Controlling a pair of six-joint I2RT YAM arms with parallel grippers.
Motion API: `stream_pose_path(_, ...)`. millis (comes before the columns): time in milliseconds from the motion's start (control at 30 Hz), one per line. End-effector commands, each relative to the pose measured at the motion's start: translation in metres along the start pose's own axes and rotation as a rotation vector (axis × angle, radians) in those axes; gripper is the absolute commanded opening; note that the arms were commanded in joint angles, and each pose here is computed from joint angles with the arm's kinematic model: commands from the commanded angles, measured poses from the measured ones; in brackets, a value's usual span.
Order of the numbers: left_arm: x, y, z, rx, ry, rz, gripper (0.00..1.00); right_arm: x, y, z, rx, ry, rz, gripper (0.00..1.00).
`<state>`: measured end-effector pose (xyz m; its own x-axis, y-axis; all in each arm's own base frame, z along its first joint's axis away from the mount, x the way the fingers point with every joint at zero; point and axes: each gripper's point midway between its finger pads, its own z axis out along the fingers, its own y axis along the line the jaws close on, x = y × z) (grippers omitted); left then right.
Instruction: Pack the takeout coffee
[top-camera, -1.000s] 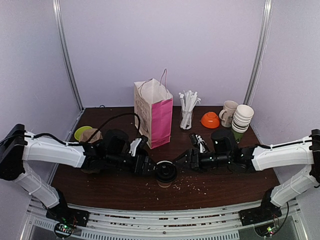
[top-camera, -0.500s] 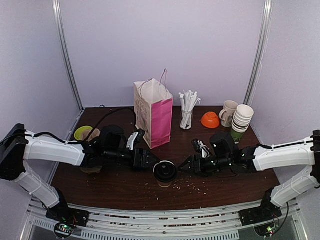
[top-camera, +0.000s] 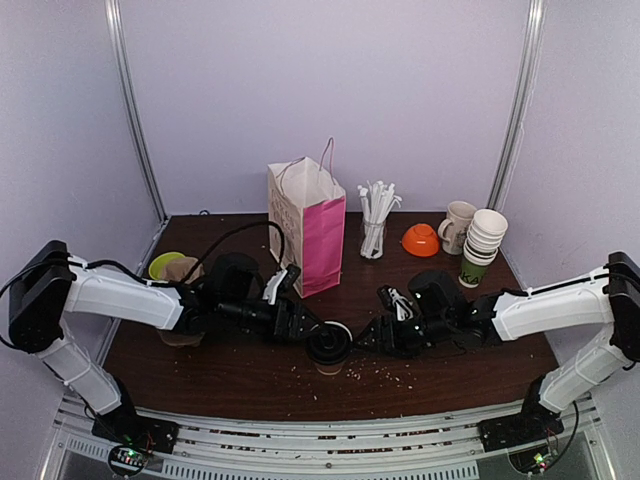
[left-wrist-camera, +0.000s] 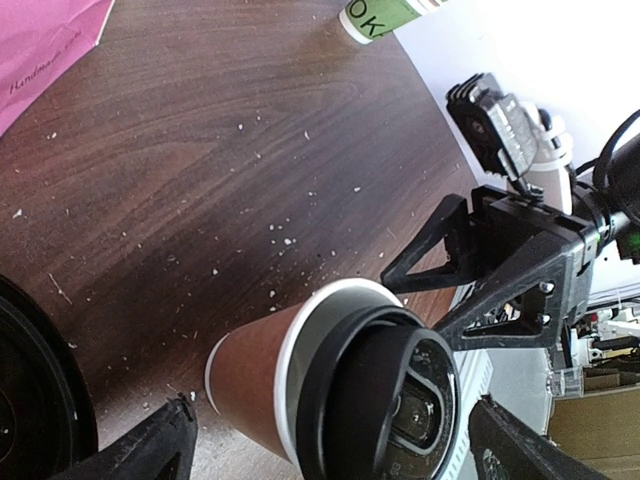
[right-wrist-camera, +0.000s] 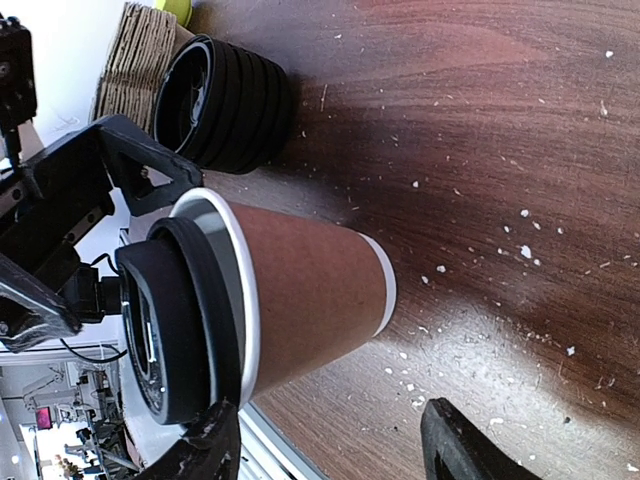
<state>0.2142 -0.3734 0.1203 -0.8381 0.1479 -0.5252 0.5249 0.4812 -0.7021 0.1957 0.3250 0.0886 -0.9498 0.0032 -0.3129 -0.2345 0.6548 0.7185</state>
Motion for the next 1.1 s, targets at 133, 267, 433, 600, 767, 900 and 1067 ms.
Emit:
stream_pose_path(133, -0.008, -0.012, 0.008, 0.052, -0.003, 0.035, 0.98, -0.008, 0.011, 0.001, -0.027, -0.011, -0.012, 0.64)
stream_pose_path(267, -0.006, -0.010, 0.010, 0.041, 0.006, 0.037, 0.97, -0.010, 0.009, 0.000, -0.017, -0.028, -0.012, 0.64)
stream_pose_path(433, -0.007, -0.011, 0.007, 0.034, 0.002, 0.040, 0.97, -0.018, 0.015, -0.010, -0.023, -0.075, -0.030, 0.69)
stream_pose_path(600, -0.012, -0.017, 0.002, 0.037, -0.011, 0.048, 0.98, -0.026, 0.025, -0.019, -0.028, -0.105, -0.063, 0.75)
stream_pose_path(767, -0.013, -0.019, -0.004, 0.023, -0.020, 0.052, 0.98, -0.029, 0.032, -0.019, -0.032, -0.089, -0.097, 0.77)
stream_pose_path(900, -0.007, -0.017, -0.014, -0.005, -0.025, 0.048, 0.98, -0.031, 0.037, -0.014, -0.028, -0.066, -0.123, 0.78)
stream_pose_path(1067, 0.005, -0.011, -0.026, -0.034, -0.017, 0.035, 0.96, -0.034, 0.041, -0.005, -0.037, -0.048, -0.136, 0.79)
